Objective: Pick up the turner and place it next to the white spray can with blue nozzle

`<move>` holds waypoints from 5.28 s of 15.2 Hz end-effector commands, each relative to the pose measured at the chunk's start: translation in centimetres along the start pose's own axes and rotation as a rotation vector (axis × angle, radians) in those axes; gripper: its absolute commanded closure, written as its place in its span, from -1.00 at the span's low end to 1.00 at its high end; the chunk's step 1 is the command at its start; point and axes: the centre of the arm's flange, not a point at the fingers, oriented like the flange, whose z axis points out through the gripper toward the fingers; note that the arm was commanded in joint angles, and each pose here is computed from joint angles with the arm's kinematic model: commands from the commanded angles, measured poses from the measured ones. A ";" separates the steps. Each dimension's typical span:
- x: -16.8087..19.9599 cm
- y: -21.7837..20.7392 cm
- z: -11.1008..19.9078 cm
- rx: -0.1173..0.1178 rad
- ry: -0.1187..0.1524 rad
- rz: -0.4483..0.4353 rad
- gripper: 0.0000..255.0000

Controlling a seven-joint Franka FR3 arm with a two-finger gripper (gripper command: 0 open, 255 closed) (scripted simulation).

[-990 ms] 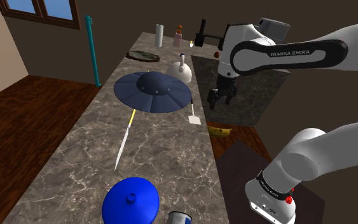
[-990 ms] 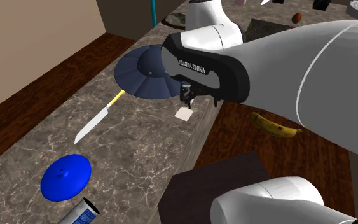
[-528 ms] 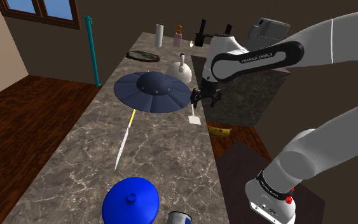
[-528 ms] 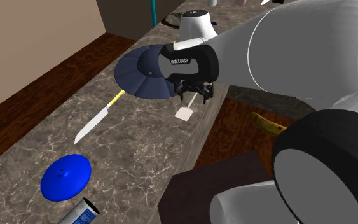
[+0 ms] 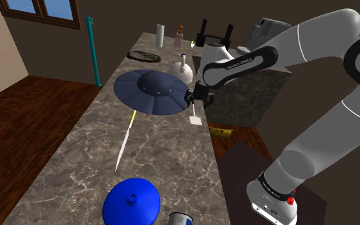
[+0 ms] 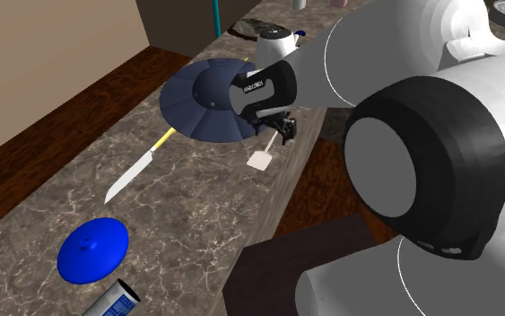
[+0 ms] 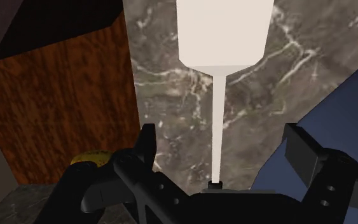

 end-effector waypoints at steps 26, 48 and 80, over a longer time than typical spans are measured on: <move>0.2 -0.2 1.0 0.007 0.005 0.001 1.00; 0.9 -0.1 -10.5 0.007 0.005 0.001 1.00; -41.0 4.9 -12.8 0.007 0.005 0.001 1.00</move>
